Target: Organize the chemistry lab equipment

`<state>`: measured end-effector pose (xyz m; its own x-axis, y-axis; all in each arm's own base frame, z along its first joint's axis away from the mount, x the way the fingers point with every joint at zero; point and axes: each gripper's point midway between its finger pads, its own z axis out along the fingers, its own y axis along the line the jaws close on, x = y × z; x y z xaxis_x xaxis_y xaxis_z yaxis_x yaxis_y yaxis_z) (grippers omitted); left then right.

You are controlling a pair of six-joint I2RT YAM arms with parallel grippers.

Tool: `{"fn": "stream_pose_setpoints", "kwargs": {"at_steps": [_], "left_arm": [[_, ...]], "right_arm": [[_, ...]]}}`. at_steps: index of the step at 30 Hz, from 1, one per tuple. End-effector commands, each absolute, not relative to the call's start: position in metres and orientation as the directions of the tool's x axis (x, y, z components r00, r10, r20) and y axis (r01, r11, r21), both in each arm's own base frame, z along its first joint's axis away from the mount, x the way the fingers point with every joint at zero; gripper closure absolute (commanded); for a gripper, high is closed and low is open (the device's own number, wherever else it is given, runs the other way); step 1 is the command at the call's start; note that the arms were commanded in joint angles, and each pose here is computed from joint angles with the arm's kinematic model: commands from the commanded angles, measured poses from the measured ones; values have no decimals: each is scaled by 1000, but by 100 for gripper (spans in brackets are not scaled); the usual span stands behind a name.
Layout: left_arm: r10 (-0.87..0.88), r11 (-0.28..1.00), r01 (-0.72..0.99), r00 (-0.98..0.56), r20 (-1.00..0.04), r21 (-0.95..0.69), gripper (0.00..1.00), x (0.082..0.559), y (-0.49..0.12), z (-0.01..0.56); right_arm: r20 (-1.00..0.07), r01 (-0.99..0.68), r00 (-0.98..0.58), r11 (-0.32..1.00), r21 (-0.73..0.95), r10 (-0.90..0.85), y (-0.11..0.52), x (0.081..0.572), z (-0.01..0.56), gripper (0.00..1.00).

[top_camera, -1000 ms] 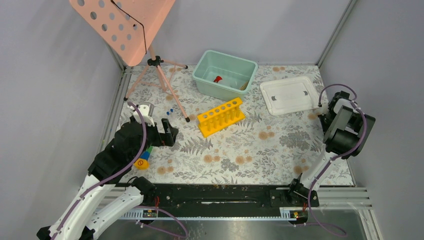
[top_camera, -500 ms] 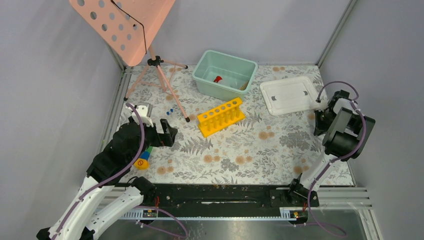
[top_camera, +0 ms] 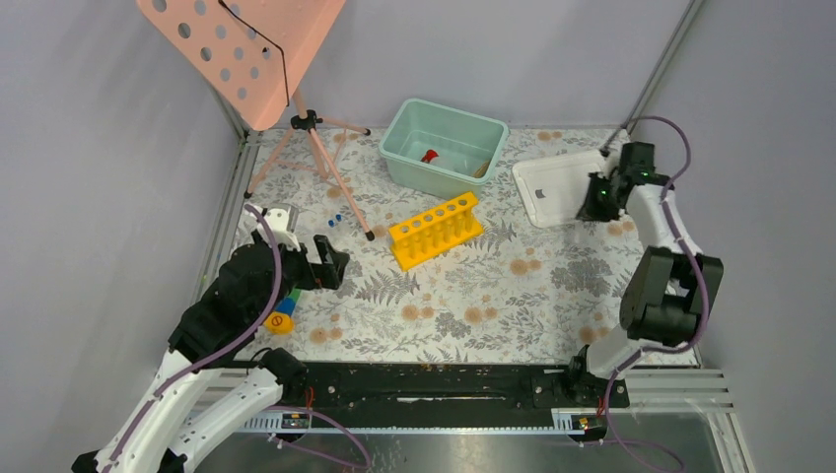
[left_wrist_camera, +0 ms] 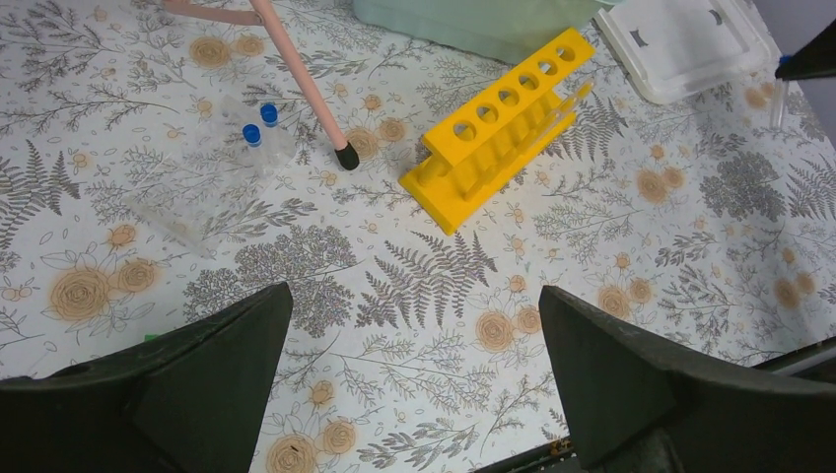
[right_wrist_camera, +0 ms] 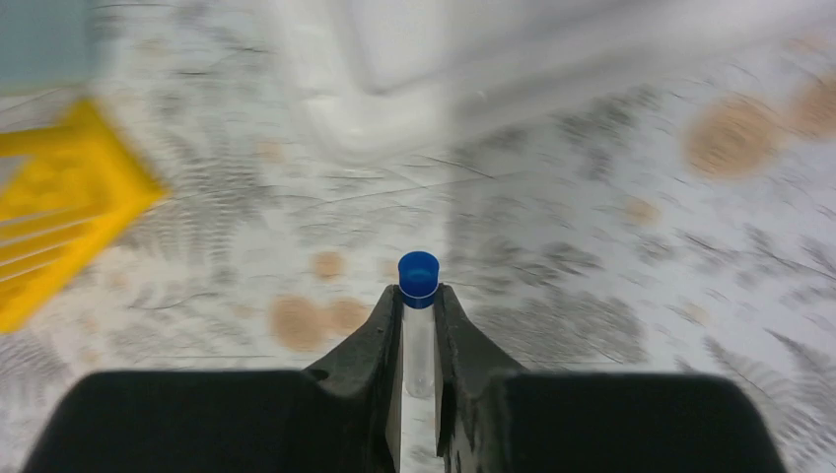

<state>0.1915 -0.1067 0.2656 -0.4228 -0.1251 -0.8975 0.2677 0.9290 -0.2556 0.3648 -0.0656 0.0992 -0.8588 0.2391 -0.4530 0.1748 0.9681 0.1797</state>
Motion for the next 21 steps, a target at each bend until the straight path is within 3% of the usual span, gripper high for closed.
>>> {"fn": "stream_pose_setpoints", "kwargs": {"at_steps": [1, 7, 13, 16, 21], "left_arm": [[-113, 919, 301, -418, -901, -254, 1, 198, -117, 268], [-94, 867, 400, -455, -885, -297, 1, 194, -141, 272], [-33, 743, 571, -489, -872, -348, 2, 184, -181, 297], [8, 653, 660, -498, -867, -372, 5, 175, -201, 312], [3, 551, 721, -505, -863, -420, 7, 171, -223, 339]], "right_arm": [[-614, -80, -769, 926, 369, 178, 40, 378, 161, 91], [-775, -492, -631, 762, 421, 20, 162, 331, 213, 91], [-913, -788, -407, 495, 365, 24, 222, 262, 289, 92], [-953, -888, -298, 351, 297, 53, 242, 226, 315, 91], [-960, -936, -281, 223, 273, -5, 263, 182, 310, 89]]}}
